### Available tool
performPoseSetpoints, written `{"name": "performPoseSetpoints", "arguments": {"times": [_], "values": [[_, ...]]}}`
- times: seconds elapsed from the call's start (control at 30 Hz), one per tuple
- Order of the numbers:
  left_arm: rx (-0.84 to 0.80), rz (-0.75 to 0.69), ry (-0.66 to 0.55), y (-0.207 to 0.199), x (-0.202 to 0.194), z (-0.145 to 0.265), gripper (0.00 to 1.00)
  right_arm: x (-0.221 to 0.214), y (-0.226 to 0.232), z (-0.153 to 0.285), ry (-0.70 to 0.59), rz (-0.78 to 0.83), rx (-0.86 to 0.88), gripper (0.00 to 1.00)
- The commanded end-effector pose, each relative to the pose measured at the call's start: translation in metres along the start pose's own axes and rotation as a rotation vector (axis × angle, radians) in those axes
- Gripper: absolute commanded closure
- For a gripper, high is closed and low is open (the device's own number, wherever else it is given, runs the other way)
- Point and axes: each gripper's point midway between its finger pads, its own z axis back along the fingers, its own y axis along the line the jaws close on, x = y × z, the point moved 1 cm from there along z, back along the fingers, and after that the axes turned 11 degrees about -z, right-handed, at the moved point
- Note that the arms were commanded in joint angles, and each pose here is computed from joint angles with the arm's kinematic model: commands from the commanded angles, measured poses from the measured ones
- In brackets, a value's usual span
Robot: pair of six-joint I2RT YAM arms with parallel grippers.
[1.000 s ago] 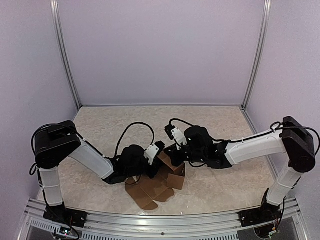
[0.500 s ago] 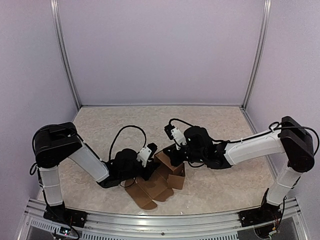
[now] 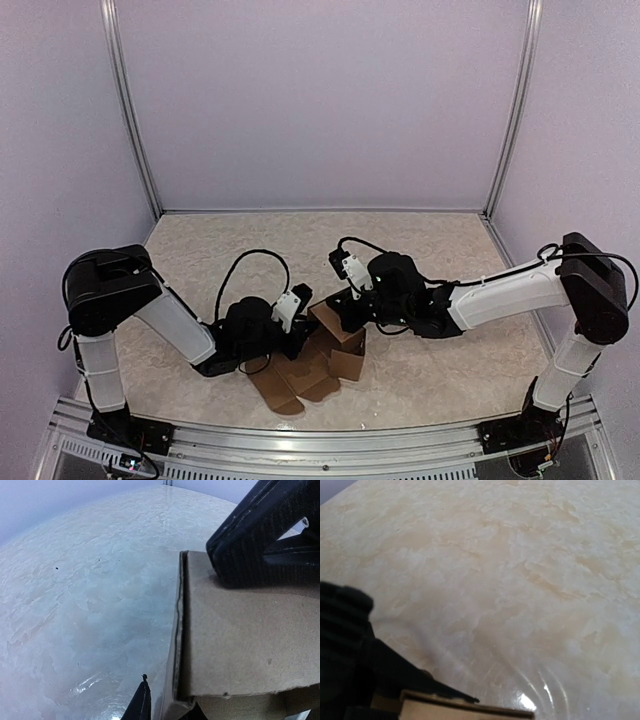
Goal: Fold the paper box
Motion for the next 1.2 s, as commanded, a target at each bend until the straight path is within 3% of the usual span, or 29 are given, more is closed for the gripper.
{"name": "performPoseSetpoints", "arguments": {"times": [0.0,0.17,0.57,0.87,1.17], "values": [[-0.003,0.008,-0.032,0.001,0.012,-0.005,0.83,-0.025,-0.012,-0.006,0.091,-0.015,-0.031,1.0],[-0.014,0.018,-0.024,-0.001,0.014,-0.013,0.98,-0.027,-0.011,-0.008,0.092,-0.025,-0.021,1.0],[0.001,0.023,0.006,-0.001,0.011,-0.028,1.0,-0.038,-0.013,-0.014,0.112,-0.062,-0.022,1.0],[0.055,0.023,0.014,0.01,0.006,-0.028,0.77,-0.041,-0.014,-0.014,0.119,-0.064,-0.025,1.0],[0.04,0.028,0.011,0.013,0.005,-0.038,0.74,-0.039,-0.014,-0.013,0.12,-0.061,-0.024,1.0]]}}
